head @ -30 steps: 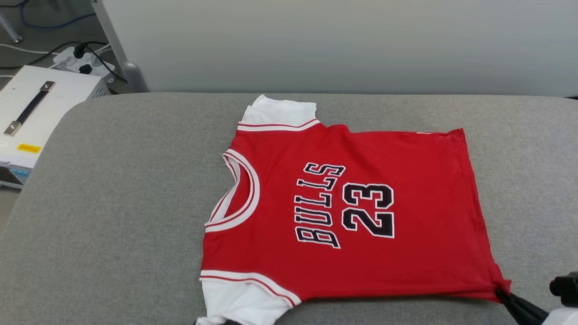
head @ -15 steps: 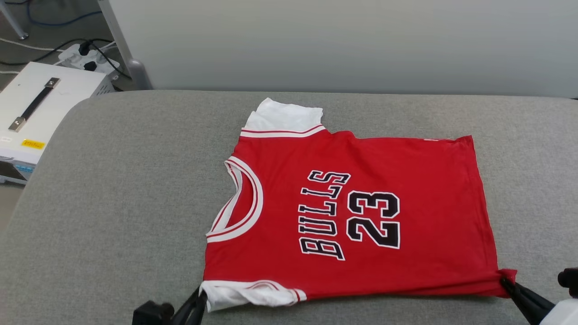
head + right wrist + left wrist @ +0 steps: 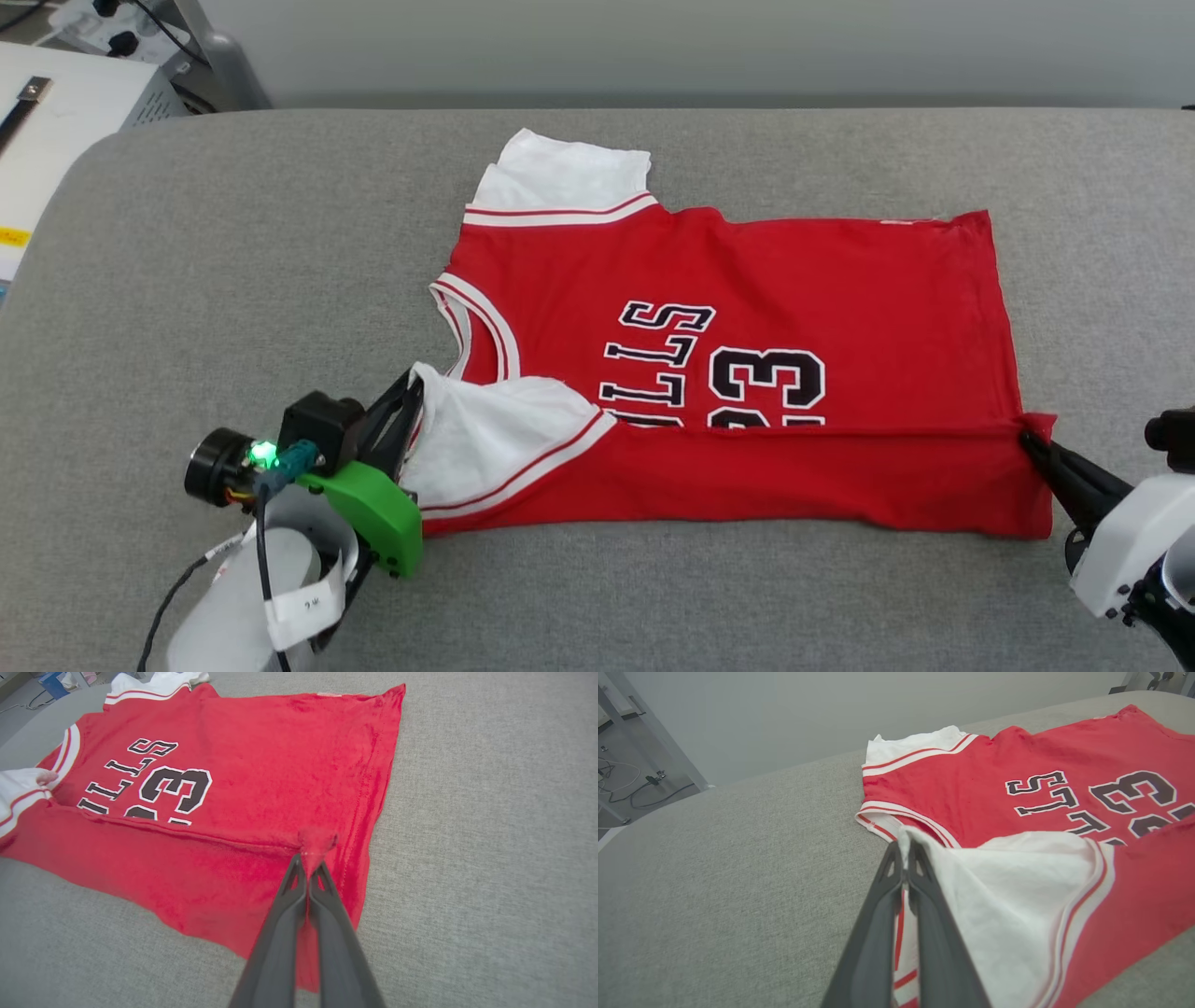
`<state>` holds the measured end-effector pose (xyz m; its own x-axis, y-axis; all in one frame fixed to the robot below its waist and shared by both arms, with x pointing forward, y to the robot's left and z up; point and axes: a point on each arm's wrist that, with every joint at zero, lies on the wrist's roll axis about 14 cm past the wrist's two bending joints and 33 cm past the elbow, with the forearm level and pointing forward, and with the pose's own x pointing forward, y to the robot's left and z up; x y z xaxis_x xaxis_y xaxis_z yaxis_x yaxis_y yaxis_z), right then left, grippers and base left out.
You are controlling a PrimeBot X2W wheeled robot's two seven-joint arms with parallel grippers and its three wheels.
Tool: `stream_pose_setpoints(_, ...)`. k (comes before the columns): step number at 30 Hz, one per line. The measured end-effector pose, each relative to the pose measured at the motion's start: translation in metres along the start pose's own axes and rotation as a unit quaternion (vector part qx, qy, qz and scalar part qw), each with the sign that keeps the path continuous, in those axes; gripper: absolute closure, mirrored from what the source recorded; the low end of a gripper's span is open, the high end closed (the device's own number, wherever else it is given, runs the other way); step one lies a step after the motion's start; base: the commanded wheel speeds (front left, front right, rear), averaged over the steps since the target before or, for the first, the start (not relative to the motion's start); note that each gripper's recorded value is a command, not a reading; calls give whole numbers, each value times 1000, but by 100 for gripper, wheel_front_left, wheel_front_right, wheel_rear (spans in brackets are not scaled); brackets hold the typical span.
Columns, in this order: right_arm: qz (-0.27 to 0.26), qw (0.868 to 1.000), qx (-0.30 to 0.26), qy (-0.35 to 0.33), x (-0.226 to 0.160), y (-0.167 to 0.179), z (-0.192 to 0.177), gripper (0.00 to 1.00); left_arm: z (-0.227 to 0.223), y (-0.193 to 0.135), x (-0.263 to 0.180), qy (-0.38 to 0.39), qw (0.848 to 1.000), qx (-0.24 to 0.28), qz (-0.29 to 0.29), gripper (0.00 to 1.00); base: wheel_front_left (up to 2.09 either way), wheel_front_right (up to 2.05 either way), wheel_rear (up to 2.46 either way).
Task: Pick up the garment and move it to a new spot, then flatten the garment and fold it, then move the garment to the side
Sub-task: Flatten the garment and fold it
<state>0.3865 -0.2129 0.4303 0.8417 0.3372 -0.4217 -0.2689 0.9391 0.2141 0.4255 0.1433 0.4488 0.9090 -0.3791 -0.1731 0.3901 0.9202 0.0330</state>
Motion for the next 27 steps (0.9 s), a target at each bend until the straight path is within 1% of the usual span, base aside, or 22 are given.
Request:
stream_pose_setpoints(5,-4,1000,-6,15,17,-8,0,100,-9,6,26,19,1000,14,-11,100,0,0,0)
stream_pose_setpoints(11,-20,999,-7,42,35,-23,-11,100,-27,9,47,47,999,6,-19,100,0,0,0)
stream_pose_setpoints(14,-20,998,-7,59,44,-25,-21,100,-41,12,52,69,997,6,-19,100,0,0,0)
stream_pose_setpoints(18,-17,997,-11,77,50,-25,-34,100,-66,5,52,102,994,2,-28,100,0,0,0)
stream_pose_setpoints(24,-17,997,-18,75,52,-25,-35,100,-69,2,51,107,994,-5,-29,100,0,0,0)
stream_pose_setpoints(25,-18,997,-19,70,52,-26,-34,75,-68,4,50,106,994,-10,-25,100,0,0,0)
stream_pose_setpoints(26,-19,998,-18,64,51,-25,-32,0,-68,5,49,106,994,-13,-23,67,0,0,0)
stream_pose_setpoints(27,-19,998,-16,56,51,-25,-29,0,-64,5,48,103,994,-11,-21,0,0,0,0)
